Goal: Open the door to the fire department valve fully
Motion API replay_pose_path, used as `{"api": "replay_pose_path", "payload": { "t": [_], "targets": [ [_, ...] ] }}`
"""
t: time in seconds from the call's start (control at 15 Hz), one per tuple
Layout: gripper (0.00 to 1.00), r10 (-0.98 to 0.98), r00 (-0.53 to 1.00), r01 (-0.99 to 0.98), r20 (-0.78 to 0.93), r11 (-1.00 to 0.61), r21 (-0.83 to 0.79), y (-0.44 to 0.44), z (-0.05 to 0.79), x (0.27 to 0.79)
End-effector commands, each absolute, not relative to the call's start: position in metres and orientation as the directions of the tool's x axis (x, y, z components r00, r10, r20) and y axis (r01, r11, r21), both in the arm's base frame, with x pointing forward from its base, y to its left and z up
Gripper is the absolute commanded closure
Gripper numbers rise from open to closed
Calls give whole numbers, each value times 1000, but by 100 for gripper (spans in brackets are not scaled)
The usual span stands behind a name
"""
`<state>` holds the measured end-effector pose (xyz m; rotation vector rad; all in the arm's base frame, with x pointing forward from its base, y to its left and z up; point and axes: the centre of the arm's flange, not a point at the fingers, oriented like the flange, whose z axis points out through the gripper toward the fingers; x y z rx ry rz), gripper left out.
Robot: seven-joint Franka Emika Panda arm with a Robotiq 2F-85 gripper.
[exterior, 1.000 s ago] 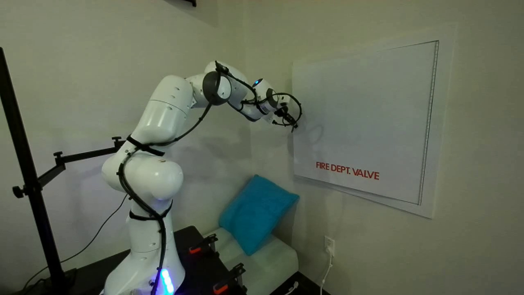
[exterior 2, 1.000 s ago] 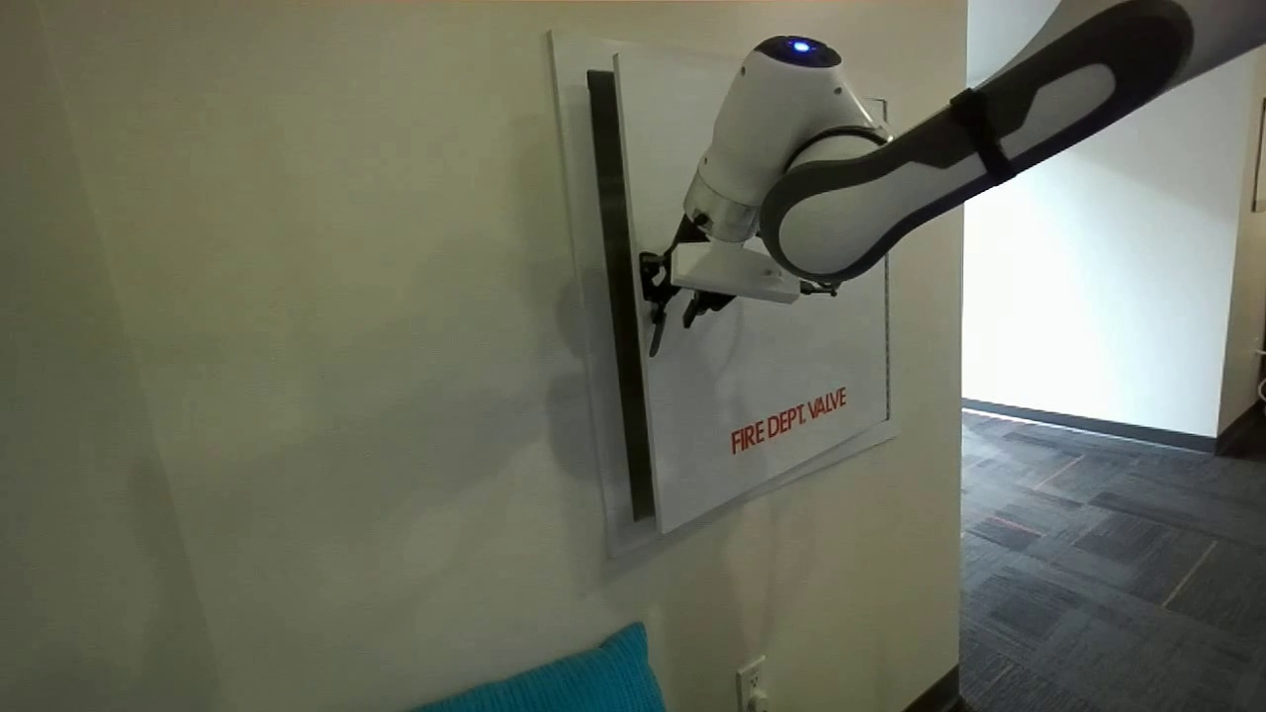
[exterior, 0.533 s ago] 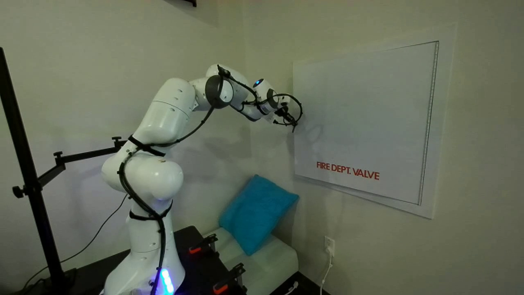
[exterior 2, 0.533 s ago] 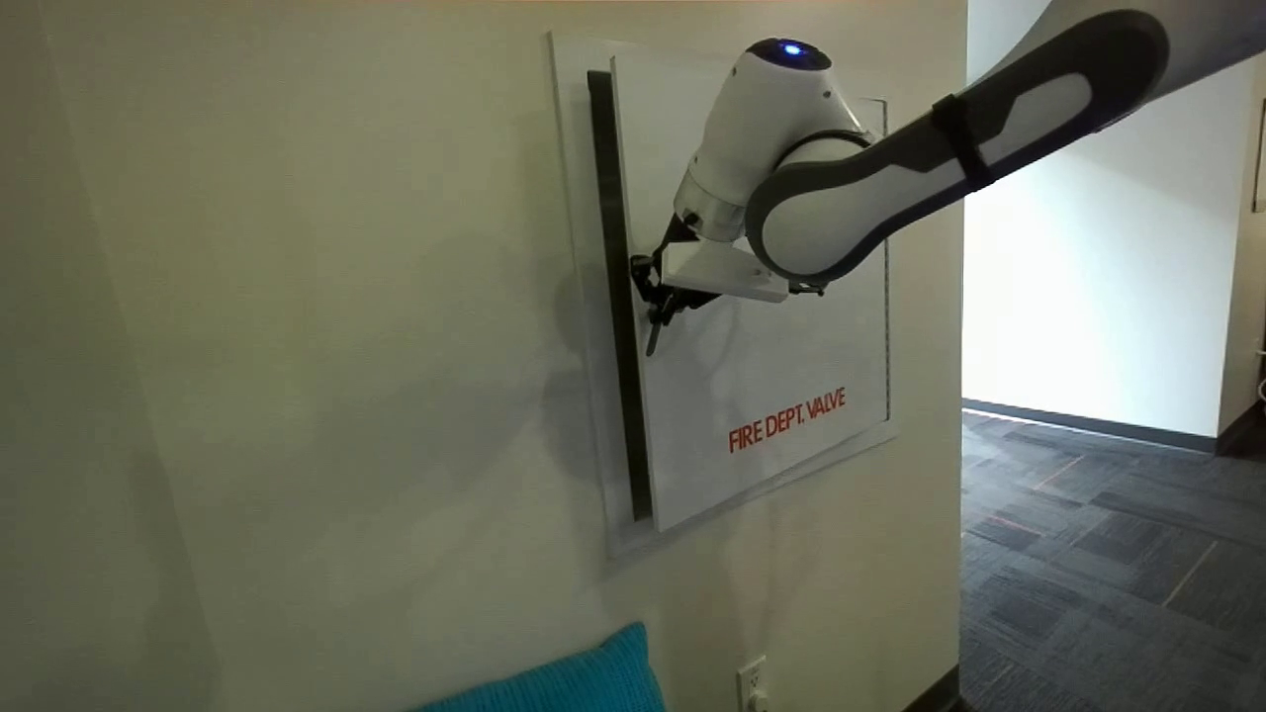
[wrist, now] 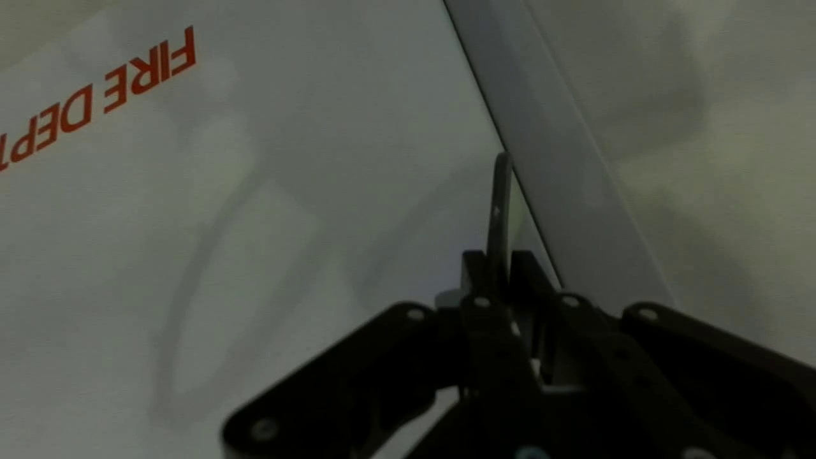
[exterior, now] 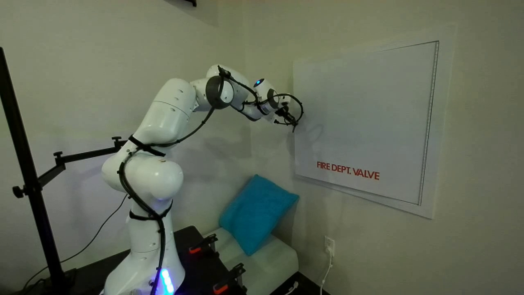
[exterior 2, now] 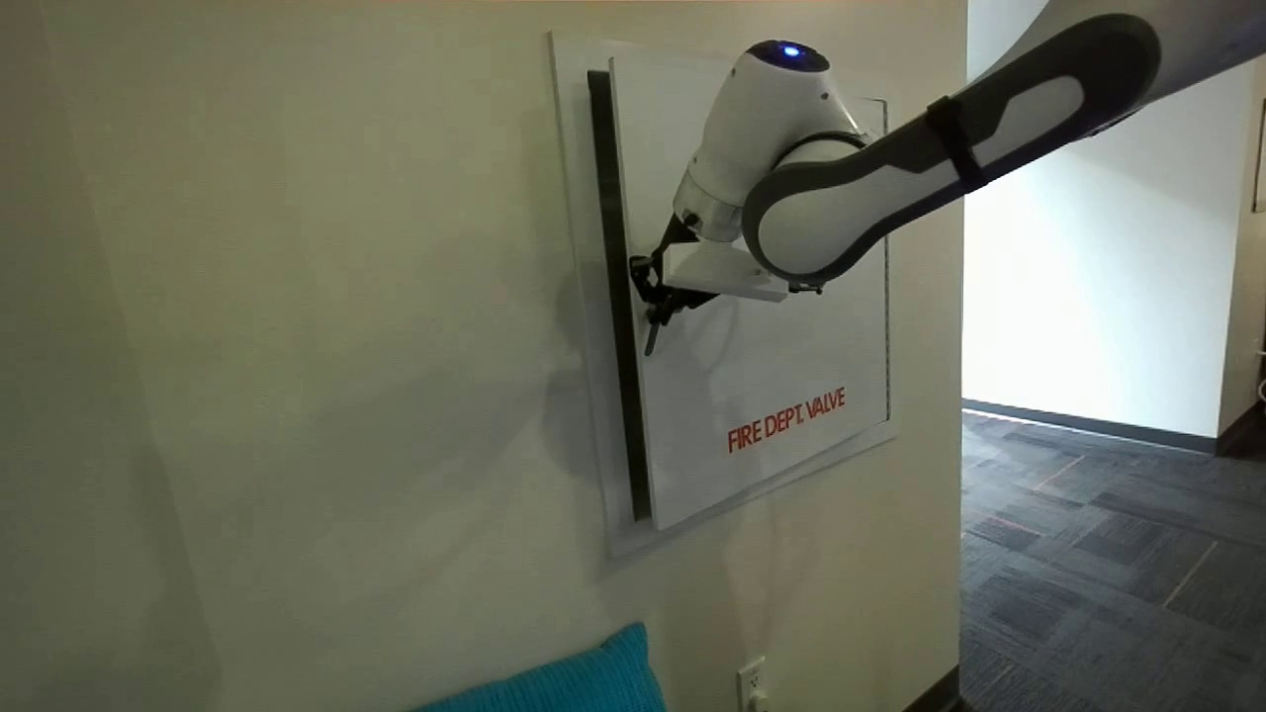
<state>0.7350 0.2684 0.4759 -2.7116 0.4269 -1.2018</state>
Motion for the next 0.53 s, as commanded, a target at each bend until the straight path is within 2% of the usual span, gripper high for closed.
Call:
{"api": "replay_pose_path", "payload": {
  "t": [0.0, 0.47],
  "targets": [
    [97, -306, 647, -177, 699, -951, -254, 252, 488, 710],
    [97, -277, 671, -95, 688, -952, -290, 218, 485, 697]
  ]
}}
